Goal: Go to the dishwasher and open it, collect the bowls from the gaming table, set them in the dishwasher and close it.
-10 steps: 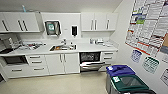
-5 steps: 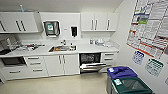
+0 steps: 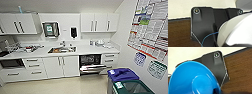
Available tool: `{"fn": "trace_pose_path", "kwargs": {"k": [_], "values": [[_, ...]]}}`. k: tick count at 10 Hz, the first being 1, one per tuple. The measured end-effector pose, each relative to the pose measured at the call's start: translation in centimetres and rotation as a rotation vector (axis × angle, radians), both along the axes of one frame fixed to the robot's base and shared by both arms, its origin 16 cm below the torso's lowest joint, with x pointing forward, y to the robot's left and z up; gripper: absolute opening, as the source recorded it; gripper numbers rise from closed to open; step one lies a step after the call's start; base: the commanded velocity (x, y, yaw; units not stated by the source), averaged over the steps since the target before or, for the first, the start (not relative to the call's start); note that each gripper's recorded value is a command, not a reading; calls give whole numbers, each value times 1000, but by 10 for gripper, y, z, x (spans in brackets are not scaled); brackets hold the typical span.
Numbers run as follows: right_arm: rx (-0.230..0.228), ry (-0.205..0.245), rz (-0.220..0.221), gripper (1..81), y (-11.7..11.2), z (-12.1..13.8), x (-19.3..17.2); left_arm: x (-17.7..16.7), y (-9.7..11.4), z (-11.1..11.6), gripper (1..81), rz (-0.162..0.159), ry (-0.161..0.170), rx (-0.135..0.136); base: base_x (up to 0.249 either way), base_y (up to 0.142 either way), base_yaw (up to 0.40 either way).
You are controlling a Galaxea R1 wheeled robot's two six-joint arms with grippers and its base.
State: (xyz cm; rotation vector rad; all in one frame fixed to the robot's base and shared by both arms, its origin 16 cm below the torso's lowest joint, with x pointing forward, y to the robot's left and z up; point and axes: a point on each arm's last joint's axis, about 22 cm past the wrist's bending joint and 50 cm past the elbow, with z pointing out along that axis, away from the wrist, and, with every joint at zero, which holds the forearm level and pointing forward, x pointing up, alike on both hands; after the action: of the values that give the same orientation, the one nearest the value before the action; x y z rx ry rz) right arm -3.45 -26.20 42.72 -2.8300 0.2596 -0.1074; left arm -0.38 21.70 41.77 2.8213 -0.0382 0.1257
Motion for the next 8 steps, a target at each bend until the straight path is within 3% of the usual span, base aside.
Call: {"fn": "trace_pose_path", "kwargs": {"k": [2,4,6,7,8], "values": [[1,-1,0,10,3,-1,0,-1,3,0,10,0,-1,3,118,0,0],[29,7,6,10,23,0,0,2,25,-1,10,3,-1,36,118,0,0],[7,9,10,10,8,-1,-1,0,12,-1,10,3,1,17,118,0,0],[-13,4,9,10,-4,-2,3,1,-8,1,10,5,-3,-15,118,0,0],[-4,-5,7,10,4,-2,6,6,-4,1,10,6,-9,-9,118,0,0]]}}
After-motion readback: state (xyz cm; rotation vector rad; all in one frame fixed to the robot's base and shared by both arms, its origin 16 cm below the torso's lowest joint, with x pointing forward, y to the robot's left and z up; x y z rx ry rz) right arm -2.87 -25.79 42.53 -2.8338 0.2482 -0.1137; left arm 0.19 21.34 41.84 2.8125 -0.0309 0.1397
